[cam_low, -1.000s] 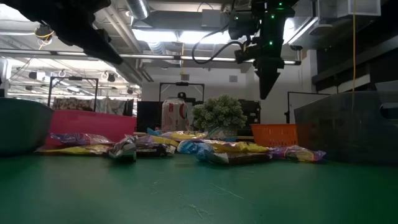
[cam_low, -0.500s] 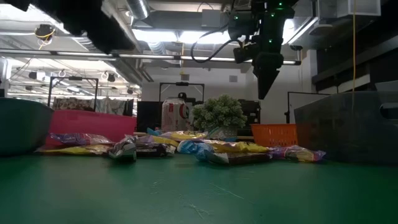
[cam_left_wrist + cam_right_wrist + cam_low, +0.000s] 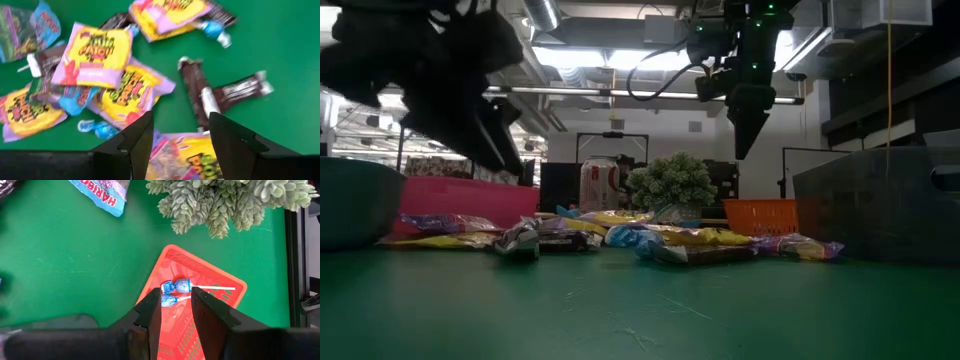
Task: Sort candy
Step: Put the purple gummy into the red transparent bin
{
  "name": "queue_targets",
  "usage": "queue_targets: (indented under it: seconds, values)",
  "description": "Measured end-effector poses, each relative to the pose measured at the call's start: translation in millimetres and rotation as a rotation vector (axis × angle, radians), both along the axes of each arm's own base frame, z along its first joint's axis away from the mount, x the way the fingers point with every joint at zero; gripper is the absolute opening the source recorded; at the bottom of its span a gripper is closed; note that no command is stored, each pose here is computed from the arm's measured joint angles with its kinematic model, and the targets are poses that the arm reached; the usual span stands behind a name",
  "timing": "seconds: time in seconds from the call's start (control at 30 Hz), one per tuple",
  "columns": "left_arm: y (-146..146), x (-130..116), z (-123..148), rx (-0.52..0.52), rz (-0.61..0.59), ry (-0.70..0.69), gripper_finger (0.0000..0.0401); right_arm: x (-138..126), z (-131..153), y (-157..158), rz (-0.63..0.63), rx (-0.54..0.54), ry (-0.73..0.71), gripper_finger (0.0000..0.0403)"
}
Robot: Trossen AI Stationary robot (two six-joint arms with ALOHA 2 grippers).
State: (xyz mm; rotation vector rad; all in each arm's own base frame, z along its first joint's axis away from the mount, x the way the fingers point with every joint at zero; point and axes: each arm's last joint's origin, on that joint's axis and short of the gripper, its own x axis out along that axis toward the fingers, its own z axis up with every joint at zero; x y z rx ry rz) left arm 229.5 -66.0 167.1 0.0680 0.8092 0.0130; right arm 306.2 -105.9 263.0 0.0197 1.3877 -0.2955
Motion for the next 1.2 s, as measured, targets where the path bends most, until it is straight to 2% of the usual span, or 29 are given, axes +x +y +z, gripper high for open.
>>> queue_targets:
  seconds: [0.47,0.7,1.2]
  values:
    - [9.1,7.8,-33.7,0.062,0.059,0.154,0.0180,0.0,0.0,0.0,0.000,0.000,0.000,0.0106]
    - [13.6,11.9,-44.9,0.041,0.102,0.191,0.0177,0.0,0.0,0.0,0.000,0.000,0.000,0.0106]
    - [13.4,11.3,-45.6,-0.002,0.099,0.207,0.0072,0.0,0.1,0.0,0.000,0.000,0.000,0.0106]
